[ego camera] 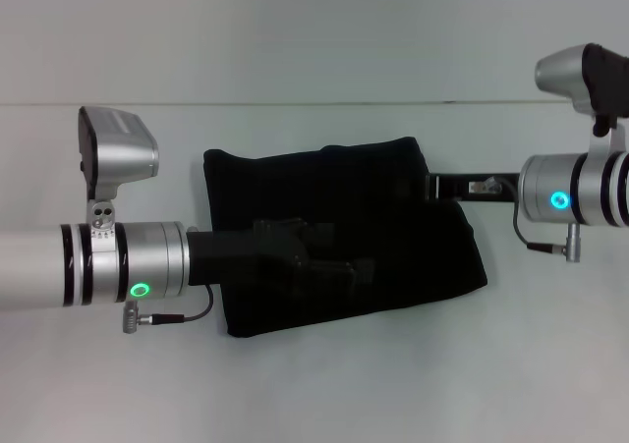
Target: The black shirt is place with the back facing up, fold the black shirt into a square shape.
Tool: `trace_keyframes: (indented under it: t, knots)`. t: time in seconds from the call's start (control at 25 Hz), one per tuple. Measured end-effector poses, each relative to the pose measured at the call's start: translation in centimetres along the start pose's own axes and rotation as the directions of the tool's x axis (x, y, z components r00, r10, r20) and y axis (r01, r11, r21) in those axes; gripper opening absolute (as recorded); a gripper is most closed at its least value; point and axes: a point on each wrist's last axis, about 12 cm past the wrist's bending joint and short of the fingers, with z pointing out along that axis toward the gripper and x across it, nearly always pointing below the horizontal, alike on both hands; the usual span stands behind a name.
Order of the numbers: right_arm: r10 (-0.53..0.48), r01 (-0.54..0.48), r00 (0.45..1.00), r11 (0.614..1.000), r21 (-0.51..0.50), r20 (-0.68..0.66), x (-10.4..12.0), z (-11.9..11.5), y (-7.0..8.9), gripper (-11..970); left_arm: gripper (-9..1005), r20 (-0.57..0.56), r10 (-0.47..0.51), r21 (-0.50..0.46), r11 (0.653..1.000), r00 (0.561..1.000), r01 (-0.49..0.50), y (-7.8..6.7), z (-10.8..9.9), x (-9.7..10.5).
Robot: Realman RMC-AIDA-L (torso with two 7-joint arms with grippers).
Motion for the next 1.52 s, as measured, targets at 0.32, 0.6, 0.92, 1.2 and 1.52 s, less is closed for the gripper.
trace_keyframes:
  t: [0.32, 0.6, 0.92, 1.2, 1.52]
  knots:
    - [-0.035, 0.038, 0.998, 0.998, -0.047, 0.058, -1.7, -1.2, 0.1, 57, 937, 0.011, -0.018, 0.003, 1.0, 1.0, 0.018, 0.0, -0.2, 0.1]
    - [-0.05, 0.053, 0.996, 0.998, -0.044, 0.072, -2.6, -2.0, -0.3, 76, 936, 0.014, -0.036, 0.004, 0.999, 0.999, 0.035, -0.1, -0.3, 0.1]
    - [-0.039, 0.041, 0.997, 0.999, -0.031, 0.064, -2.3, -2.5, -0.9, 97, 937, 0.019, -0.056, 0.009, 0.998, 0.998, 0.055, -0.1, -0.3, -0.1]
    - [-0.002, 0.002, 0.998, 1.0, -0.012, 0.063, -1.4, -3.0, -1.8, 115, 937, 0.038, -0.059, -0.006, 0.998, 0.998, 0.059, 0.2, -0.4, -0.4]
    - [0.035, -0.036, 0.998, 0.999, 0.025, 0.05, 0.0, -3.2, -2.8, 136, 936, 0.042, -0.054, -0.008, 0.998, 0.998, 0.055, 0.3, -0.4, -0.8]
